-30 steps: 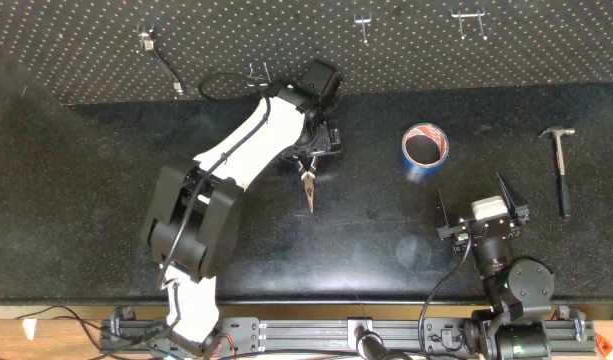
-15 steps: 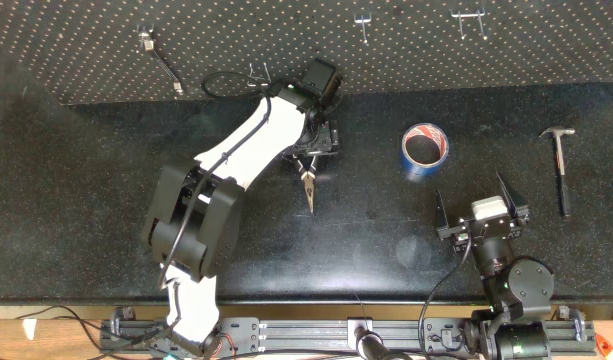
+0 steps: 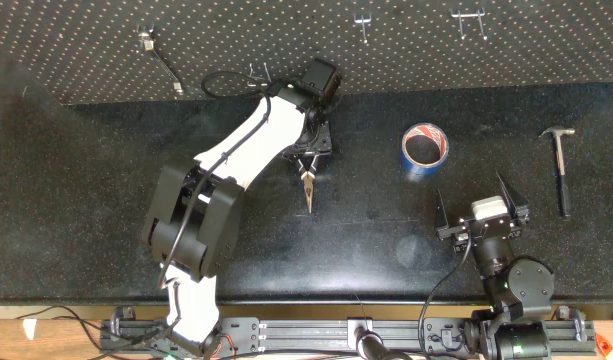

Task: Place Tools Onto Pegboard

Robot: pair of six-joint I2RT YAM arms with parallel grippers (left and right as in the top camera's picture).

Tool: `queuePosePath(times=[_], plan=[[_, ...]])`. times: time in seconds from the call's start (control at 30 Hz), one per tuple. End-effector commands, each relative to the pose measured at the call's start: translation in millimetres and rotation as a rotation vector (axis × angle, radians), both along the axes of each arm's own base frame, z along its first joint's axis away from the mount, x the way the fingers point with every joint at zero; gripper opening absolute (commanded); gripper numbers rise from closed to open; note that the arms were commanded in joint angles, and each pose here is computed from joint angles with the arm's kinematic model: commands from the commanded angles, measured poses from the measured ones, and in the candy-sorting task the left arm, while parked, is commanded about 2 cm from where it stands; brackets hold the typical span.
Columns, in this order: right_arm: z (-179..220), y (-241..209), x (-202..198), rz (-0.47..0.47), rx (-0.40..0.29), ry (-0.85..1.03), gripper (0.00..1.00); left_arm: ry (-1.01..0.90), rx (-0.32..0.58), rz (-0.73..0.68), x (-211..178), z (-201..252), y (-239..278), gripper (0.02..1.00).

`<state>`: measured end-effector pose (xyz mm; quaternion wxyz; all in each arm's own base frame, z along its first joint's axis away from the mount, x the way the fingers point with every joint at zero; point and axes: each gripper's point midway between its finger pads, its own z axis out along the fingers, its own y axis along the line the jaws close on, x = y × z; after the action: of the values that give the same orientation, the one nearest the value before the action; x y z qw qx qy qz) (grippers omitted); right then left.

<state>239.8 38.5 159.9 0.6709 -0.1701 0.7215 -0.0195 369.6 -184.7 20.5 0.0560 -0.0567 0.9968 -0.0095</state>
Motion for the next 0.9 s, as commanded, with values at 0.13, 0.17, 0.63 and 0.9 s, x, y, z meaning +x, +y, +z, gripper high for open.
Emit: queuePosePath(times=[0.13, 0.17, 0.63, 0.9], plan=[[-2.1, -1.7, 0.3, -0.009, 0.017, 0.006, 0.976, 0.017, 0.0, 0.004, 1.0, -7.7, -0.8, 0.474], [-2.1, -1.6, 0.2, -0.009, 0.018, 0.006, 0.976, 0.017, 0.0, 0.004, 1.0, -7.7, -0.8, 0.472], [-2.1, -1.7, 0.3, -0.009, 0.017, 0.006, 0.976, -0.043, 0.016, 0.009, -0.8, 32.1, 8.5, 0.029], [-2.1, -1.7, 0.3, -0.009, 0.017, 0.006, 0.976, -0.27, 0.019, 0.063, -43.3, 167.5, 61.5, 0.029]])
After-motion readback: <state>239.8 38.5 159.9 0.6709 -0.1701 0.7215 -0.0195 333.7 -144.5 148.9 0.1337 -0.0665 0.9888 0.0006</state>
